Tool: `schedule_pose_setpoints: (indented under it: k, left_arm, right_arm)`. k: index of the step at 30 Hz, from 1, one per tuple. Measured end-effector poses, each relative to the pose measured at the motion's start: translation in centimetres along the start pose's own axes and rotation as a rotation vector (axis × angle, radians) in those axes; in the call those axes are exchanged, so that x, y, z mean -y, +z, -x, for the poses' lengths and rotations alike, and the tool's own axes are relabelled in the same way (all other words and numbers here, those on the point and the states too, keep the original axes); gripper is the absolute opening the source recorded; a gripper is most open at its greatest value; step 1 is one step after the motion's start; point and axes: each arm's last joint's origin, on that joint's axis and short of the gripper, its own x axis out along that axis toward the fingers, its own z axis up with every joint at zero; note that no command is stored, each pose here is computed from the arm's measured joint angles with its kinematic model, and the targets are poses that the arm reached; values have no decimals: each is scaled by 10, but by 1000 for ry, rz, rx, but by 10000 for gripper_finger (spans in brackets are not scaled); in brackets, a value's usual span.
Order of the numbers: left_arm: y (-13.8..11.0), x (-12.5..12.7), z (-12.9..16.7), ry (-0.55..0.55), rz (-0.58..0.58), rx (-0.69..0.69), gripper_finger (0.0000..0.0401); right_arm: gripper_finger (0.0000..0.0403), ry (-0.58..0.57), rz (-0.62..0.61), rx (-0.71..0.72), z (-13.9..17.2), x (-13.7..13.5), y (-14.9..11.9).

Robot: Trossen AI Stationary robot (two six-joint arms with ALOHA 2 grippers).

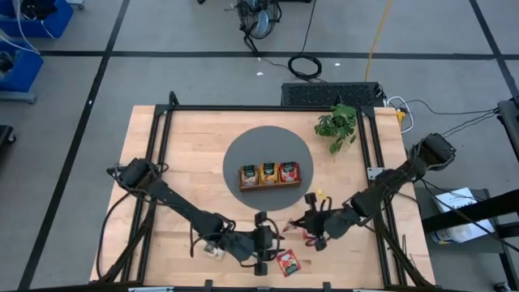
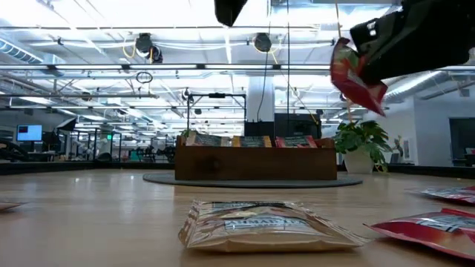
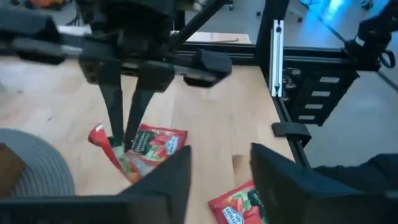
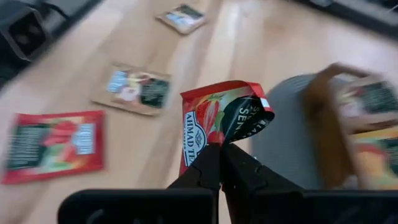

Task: Pick & Place Tea
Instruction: Put the strawberry tea sachet into the right compartment of the wooden organizer

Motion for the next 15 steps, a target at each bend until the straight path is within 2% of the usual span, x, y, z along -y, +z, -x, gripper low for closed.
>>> schedule_pose_setpoints:
  k: [3,7,11,15]
  left_arm:
    - [-2,-11,-3,50,39,-53,210]
    - [-9,-30,-8,173,91,-114,254]
    - [-5,-40,-12,161,131,-116,278]
    - [-2,-50,-17,110,165,-135,280]
  right_arm:
    - [2,-73,70,4,4,-7,-1]
    - [2,-98,127,17,9,-16,-2]
    - [2,-129,176,36,12,-20,-1]
    - [2,-131,178,40,10,-20,-1]
